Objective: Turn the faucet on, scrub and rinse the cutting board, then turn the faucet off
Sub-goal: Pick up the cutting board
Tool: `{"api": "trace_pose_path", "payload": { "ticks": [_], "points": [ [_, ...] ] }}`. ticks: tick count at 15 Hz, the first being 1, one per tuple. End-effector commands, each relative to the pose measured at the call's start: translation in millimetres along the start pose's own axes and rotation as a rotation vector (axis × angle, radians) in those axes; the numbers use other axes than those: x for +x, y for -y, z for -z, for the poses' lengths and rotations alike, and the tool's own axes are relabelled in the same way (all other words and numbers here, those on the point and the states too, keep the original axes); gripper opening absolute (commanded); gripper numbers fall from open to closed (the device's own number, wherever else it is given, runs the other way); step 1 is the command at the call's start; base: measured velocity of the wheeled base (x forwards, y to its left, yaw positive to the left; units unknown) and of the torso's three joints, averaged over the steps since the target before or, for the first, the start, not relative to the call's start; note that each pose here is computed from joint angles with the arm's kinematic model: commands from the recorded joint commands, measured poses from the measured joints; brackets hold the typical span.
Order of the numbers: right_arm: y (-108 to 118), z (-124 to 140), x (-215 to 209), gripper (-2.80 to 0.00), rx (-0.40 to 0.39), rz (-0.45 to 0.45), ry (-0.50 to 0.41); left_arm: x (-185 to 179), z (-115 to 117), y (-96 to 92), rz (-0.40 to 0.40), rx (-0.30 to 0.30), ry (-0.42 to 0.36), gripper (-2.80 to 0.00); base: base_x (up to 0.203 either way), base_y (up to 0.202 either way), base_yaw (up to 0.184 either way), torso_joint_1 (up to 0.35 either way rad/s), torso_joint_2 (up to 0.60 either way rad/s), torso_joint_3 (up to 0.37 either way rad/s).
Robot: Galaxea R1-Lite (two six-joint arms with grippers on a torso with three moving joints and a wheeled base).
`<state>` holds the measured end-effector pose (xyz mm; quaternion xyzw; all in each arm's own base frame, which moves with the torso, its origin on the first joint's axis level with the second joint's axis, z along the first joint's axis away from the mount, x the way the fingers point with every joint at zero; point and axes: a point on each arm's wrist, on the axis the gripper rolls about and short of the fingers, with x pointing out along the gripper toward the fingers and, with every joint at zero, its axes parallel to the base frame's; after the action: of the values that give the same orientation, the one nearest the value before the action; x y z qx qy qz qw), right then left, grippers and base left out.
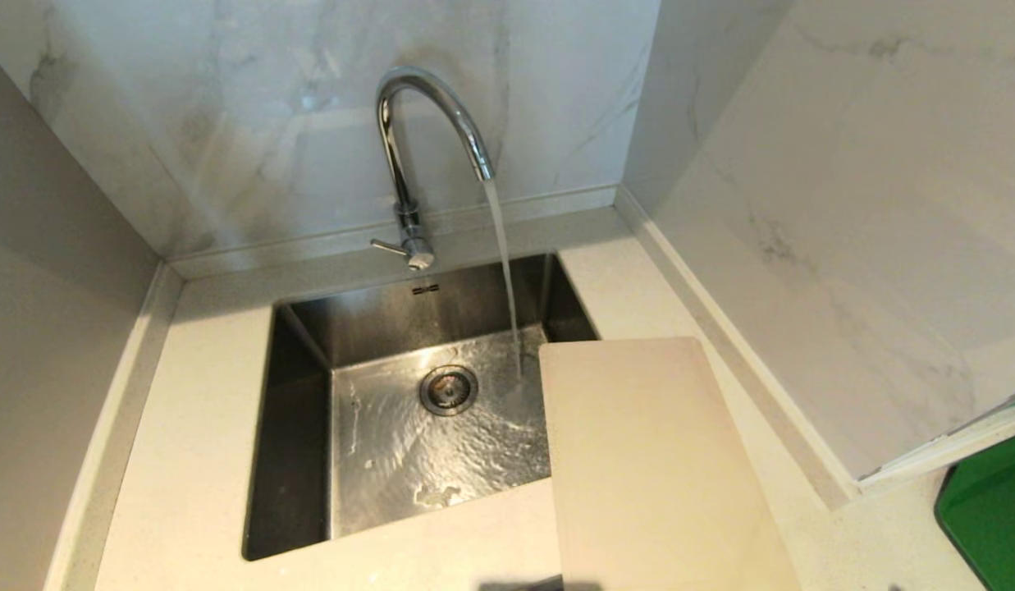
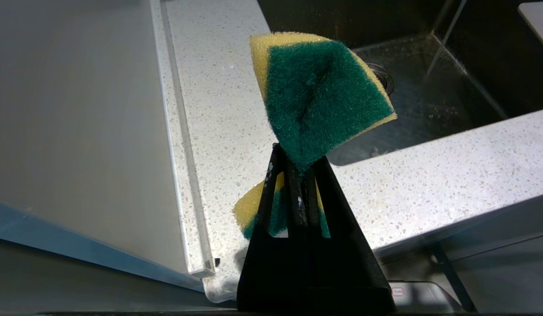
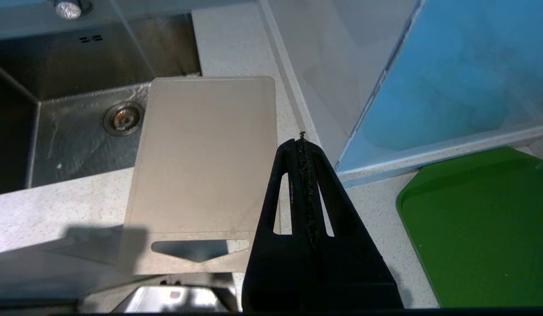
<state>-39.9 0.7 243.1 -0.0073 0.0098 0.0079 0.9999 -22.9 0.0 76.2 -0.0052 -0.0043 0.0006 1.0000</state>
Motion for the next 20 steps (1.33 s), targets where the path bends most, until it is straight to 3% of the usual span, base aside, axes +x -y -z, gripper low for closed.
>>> {"api": "trace_pose_path", "payload": {
  "ticks": [1, 5, 8, 15, 20],
  "points": [
    [0.5, -30.1, 25.1, -2.80, 0.003, -0.022, -0.123, 0.2, 0.8, 0.0, -0.001, -0.001, -0.002, -2.80, 0.000, 0.000, 0.000, 0.000, 0.00, 0.000],
    [0.6, -44.7, 60.9, -2.80, -0.027, -0.072, -0.317, 0.1, 0.8, 0.0, 0.000, -0.002, -0.001, -2.80, 0.000, 0.000, 0.000, 0.000, 0.00, 0.000],
    [0.4, -46.5, 79.9, -2.80, -0.181, -0.136, -0.397, 0.2, 0.8, 0.0, 0.000, -0.002, -0.002, -2.80, 0.000, 0.000, 0.000, 0.000, 0.00, 0.000],
    [-6.1, -46.9, 110.8, -2.80, -0.314, -0.412, -0.711, 0.2, 0.8, 0.0, 0.000, -0.002, -0.002, -2.80, 0.000, 0.000, 0.000, 0.000, 0.00, 0.000],
    [-15.0, -34.0, 154.7, -2.80, -0.402, -0.535, -0.847, 0.1, 0.8, 0.0, 0.000, 0.000, -0.001, -2.80, 0.000, 0.000, 0.000, 0.000, 0.00, 0.000]
  ]
}}
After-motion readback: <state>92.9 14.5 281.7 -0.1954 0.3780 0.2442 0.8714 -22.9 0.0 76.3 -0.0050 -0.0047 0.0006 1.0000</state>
